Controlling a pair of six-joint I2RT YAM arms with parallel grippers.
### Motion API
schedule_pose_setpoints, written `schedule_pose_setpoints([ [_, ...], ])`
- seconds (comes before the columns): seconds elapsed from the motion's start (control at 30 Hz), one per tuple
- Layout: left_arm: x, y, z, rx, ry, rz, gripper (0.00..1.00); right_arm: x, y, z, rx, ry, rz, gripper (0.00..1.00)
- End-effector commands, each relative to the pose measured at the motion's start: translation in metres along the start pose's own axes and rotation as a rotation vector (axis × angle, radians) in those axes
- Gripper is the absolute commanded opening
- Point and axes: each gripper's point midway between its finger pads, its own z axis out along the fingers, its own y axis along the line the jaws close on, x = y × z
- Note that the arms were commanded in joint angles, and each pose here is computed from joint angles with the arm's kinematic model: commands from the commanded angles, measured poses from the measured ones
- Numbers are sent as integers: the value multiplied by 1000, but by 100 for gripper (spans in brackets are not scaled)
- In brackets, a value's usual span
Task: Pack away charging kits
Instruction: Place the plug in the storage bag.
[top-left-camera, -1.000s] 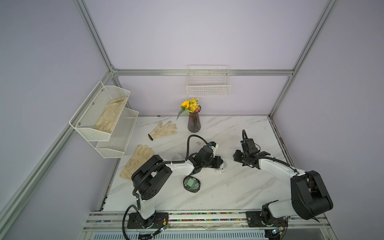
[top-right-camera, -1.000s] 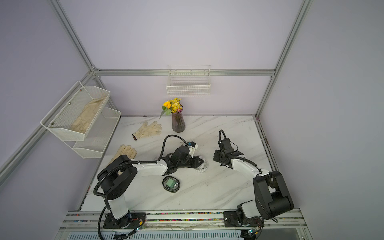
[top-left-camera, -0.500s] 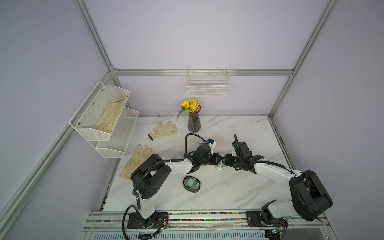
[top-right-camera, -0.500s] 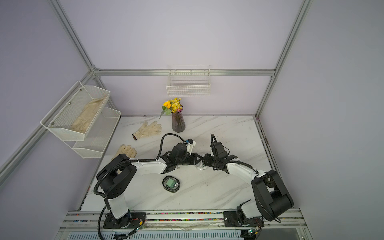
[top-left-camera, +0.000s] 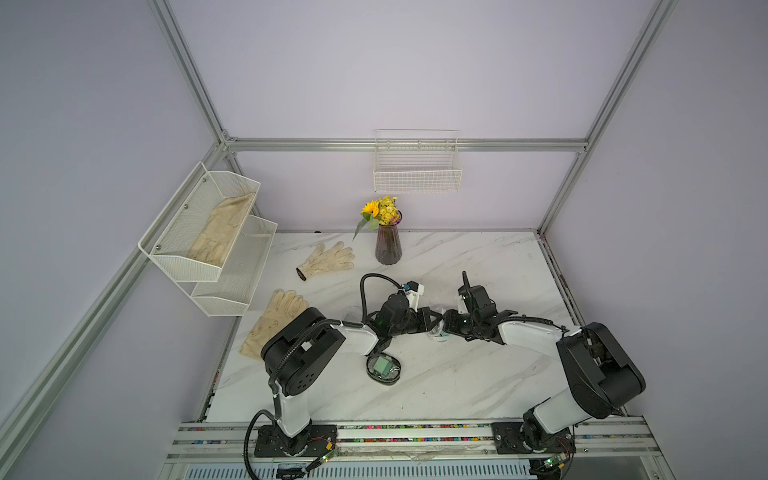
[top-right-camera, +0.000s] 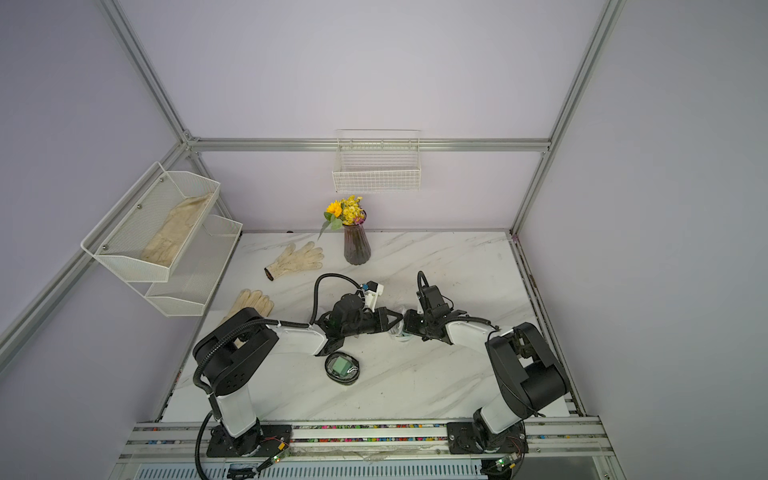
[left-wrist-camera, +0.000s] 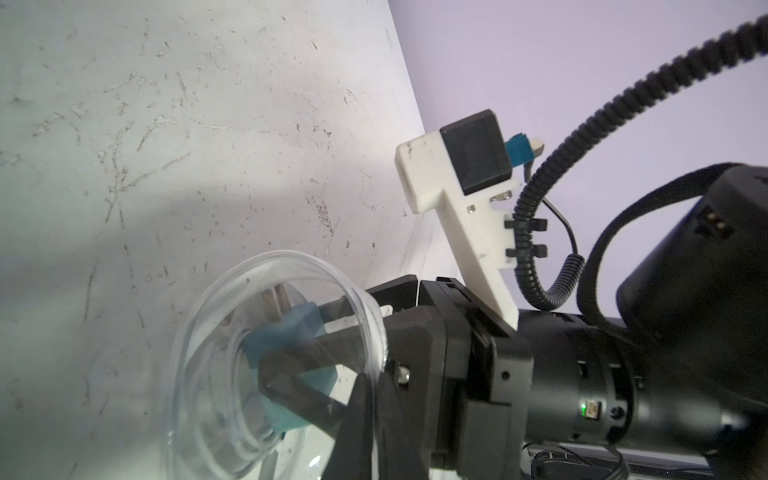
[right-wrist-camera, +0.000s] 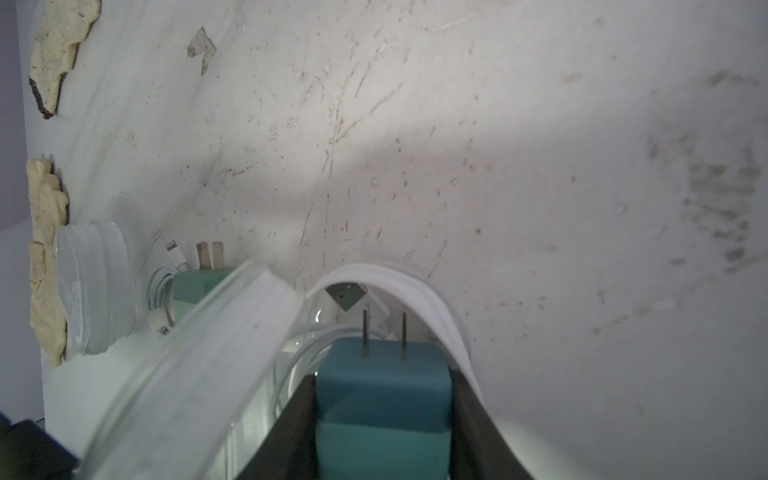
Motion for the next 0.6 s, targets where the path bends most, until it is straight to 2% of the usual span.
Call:
schedule_pose_setpoints([
  [0.0,-1,-12,-4,78,-12,-9,0,-17,14,-1,-32,-41,2,21],
  [0.2,4,1,-6,16,3,-13,0,-27,28,-7,-68,-54,-8,25],
  [0.5,9,10,-4,-2,18,-23,0,-18,30,1,-88,7,-28,39],
  [0.57,7,9,-3,-13,21,-14,0,-17,30,0,-84,12,-34,45],
])
